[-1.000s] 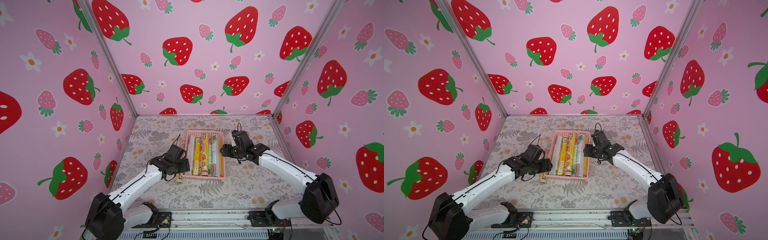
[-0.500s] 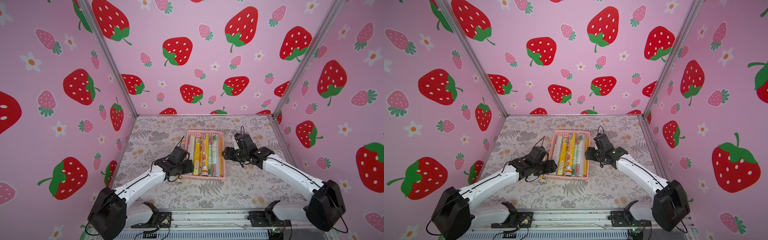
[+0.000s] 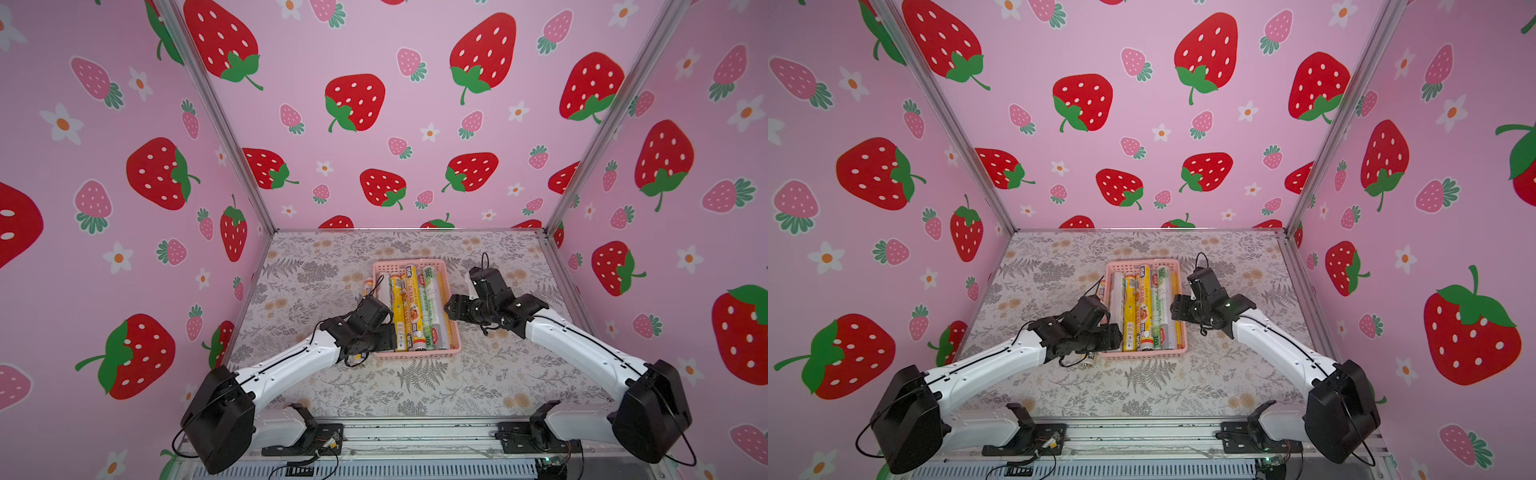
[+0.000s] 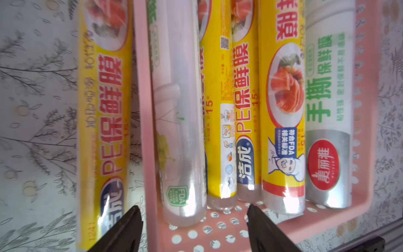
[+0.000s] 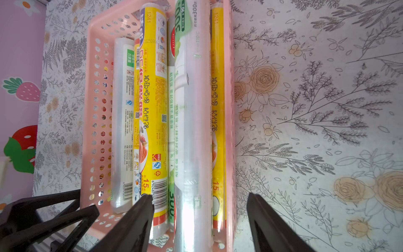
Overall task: Put the plastic wrap into the basket
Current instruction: Adjust the basket at the center of the board.
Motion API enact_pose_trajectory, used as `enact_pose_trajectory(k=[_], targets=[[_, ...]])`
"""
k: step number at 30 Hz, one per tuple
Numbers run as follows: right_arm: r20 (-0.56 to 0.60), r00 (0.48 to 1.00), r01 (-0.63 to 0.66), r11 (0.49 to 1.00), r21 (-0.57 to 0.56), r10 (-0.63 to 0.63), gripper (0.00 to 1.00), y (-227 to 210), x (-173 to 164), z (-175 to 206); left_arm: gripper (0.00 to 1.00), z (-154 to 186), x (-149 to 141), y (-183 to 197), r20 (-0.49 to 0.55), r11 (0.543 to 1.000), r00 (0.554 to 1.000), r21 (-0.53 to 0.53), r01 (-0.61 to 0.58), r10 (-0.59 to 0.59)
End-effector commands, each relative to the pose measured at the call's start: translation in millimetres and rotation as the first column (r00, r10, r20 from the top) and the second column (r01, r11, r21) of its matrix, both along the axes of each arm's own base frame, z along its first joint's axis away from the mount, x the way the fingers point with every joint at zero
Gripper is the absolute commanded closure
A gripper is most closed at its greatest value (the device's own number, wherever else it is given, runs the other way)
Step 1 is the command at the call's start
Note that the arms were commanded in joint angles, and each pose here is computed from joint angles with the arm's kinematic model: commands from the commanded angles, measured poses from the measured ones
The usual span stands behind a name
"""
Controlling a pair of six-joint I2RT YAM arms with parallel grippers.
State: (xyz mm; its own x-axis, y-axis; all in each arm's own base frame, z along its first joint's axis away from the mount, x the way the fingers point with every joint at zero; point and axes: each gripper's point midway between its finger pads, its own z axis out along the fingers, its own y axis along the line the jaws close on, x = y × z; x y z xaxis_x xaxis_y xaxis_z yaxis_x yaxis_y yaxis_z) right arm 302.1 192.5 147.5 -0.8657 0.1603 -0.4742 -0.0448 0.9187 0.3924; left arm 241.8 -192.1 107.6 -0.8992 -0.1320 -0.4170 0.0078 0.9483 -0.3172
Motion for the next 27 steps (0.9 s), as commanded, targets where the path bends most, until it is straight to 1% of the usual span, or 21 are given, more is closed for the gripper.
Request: enact_pose_trajectory(k=[1,3,6,10,13,17,21,27], targets=[[0.020,1.000,-0.005,1.000,-0.022,0.005,0.28,0.9,7.1,3.7,0.17,19.4,3.0,34.1,0.079,0.992,0.995,0.099,-0.073,0.066],[0.018,1.000,-0.005,1.000,-0.026,0.006,0.28,1.5,8.7,3.7,0.17,19.5,2.9,51.5,0.083,0.985,0.992,0.135,-0.106,0.095],[0.014,1.000,-0.009,1.000,-0.025,0.010,0.28,2.8,9.3,3.3,0.18,11.8,1.0,80.0,0.040,0.966,0.985,0.193,-0.172,0.167],[0.005,1.000,-0.021,0.999,-0.027,0.021,0.28,3.7,7.7,1.4,0.19,-3.9,-2.8,94.3,-0.013,0.955,0.980,0.226,-0.191,0.199],[0.005,1.000,-0.024,0.999,-0.029,0.024,0.28,2.3,5.4,1.0,0.21,-16.8,-5.0,90.7,-0.061,0.963,0.980,0.205,-0.173,0.189],[0.002,1.000,-0.021,0.999,-0.038,0.021,0.27,-0.9,2.2,-2.8,0.22,-29.6,-0.6,67.8,-0.086,0.988,0.990,0.117,-0.105,0.116],[0.000,1.000,-0.022,0.999,-0.036,0.022,0.28,-1.9,-0.9,-4.3,0.22,-40.9,4.1,65.7,-0.120,0.985,0.986,0.144,-0.099,0.116],[0.016,1.000,-0.022,0.999,-0.028,0.022,0.28,-2.8,-2.3,-0.9,0.23,-53.9,10.9,72.1,-0.156,0.972,0.974,0.198,-0.130,0.162]])
